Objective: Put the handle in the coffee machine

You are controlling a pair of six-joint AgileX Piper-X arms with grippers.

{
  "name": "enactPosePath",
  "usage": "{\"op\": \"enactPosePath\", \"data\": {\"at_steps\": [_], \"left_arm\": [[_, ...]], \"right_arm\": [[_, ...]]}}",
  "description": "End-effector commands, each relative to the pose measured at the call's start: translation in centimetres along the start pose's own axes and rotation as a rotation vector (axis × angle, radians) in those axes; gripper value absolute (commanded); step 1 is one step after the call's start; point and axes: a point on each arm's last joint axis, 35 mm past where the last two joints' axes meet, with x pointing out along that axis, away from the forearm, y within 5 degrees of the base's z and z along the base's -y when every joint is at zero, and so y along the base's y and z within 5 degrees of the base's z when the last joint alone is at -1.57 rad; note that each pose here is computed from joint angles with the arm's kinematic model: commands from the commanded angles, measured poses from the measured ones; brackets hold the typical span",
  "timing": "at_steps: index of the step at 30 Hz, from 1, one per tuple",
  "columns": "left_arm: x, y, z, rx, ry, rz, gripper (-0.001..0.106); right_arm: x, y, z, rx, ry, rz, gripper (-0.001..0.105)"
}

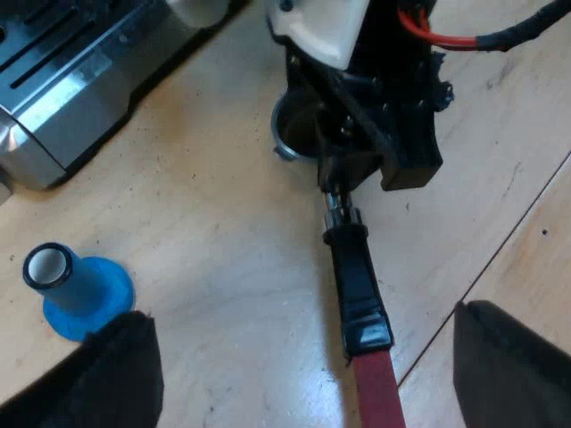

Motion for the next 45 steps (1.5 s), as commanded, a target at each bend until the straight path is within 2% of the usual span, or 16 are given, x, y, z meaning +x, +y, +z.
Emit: {"op": "enactPosePath", "data": {"at_steps": [1, 2, 12, 16, 21, 27, 30, 36, 41, 45], "left_arm": [[-0.1, -0.1, 0.0, 0.025, -0.019, -0.009, 0.069], [-0.1, -0.1, 0.1, 0.043, -0.021, -0.015, 0.069], [0.1, -0.2, 0.3, 0.190, -0.027, -0.078, 0.069], [0.8, 0.2, 1.0, 0.197, -0.008, -0.147, 0.069], [2.0, 1.1, 2.2, 0.225, 0.012, -0.188, 0.069], [3.6, 2.2, 3.4, 0.268, 0.039, -0.206, 0.069], [4.4, 2.7, 3.8, 0.254, 0.065, -0.221, 0.069], [5.9, 3.4, 4.4, 0.233, 0.093, -0.311, 0.069], [6.3, 3.6, 4.6, 0.244, 0.101, -0.318, 0.069], [6.7, 3.8, 4.3, 0.295, 0.096, -0.318, 0.069]], "right_arm": [[-2.0, -0.1, -0.5, 0.052, -0.004, -0.028, 0.000], [-2.3, -0.1, -0.6, 0.057, -0.006, -0.032, 0.000], [-6.2, -0.4, -2.1, 0.250, -0.020, -0.128, 0.000], [-7.6, -0.4, -2.5, 0.320, -0.053, -0.126, 0.000], [-9.0, -0.4, -2.9, 0.377, -0.089, -0.122, 0.000], [-10.5, -0.3, -3.6, 0.400, -0.117, -0.118, 0.000], [-11.1, -0.3, -3.9, 0.403, -0.127, -0.117, 0.000], [-11.5, -0.3, -4.0, 0.431, -0.141, -0.114, 0.000], [-11.5, -0.3, -4.0, 0.449, -0.142, -0.113, 0.000], [-11.5, -0.3, -4.0, 0.477, -0.144, -0.111, 0.000]]}}
